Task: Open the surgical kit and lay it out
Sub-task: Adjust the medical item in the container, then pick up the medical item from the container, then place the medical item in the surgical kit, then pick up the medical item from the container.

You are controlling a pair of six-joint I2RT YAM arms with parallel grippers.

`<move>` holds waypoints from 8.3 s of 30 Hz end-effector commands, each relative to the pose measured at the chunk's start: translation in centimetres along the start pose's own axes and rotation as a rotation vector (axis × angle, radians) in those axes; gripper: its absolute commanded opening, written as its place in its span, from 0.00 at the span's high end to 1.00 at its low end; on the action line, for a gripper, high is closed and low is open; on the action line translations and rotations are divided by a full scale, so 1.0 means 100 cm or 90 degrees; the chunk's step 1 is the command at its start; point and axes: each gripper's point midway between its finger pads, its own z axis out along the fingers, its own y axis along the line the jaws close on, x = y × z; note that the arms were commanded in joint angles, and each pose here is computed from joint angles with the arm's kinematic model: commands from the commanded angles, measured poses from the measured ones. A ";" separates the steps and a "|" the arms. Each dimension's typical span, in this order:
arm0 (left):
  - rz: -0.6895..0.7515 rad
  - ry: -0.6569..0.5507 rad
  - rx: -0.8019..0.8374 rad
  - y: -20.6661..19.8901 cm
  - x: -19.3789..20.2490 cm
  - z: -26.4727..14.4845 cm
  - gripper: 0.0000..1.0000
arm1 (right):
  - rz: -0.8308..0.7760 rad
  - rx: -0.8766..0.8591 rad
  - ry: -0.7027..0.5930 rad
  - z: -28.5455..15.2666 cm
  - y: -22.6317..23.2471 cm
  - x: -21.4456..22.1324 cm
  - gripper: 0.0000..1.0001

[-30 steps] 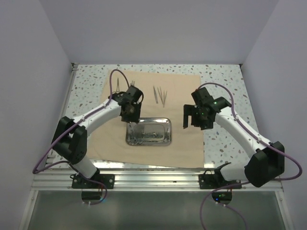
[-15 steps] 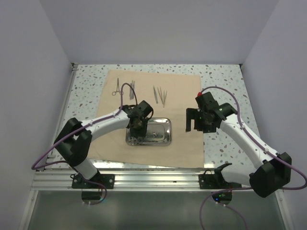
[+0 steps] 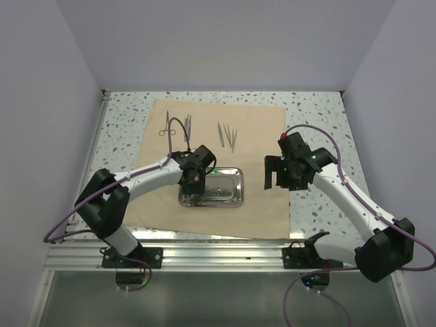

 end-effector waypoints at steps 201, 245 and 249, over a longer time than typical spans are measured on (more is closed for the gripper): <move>-0.020 0.059 0.086 0.014 -0.014 0.005 0.58 | 0.001 0.010 0.025 0.018 0.012 -0.022 0.09; 0.057 0.126 -0.016 0.031 0.002 0.107 1.00 | 0.010 0.035 0.025 0.017 0.009 -0.028 0.09; 0.056 0.058 -0.022 0.028 -0.031 0.073 1.00 | 0.011 0.032 0.026 0.017 0.010 -0.029 0.09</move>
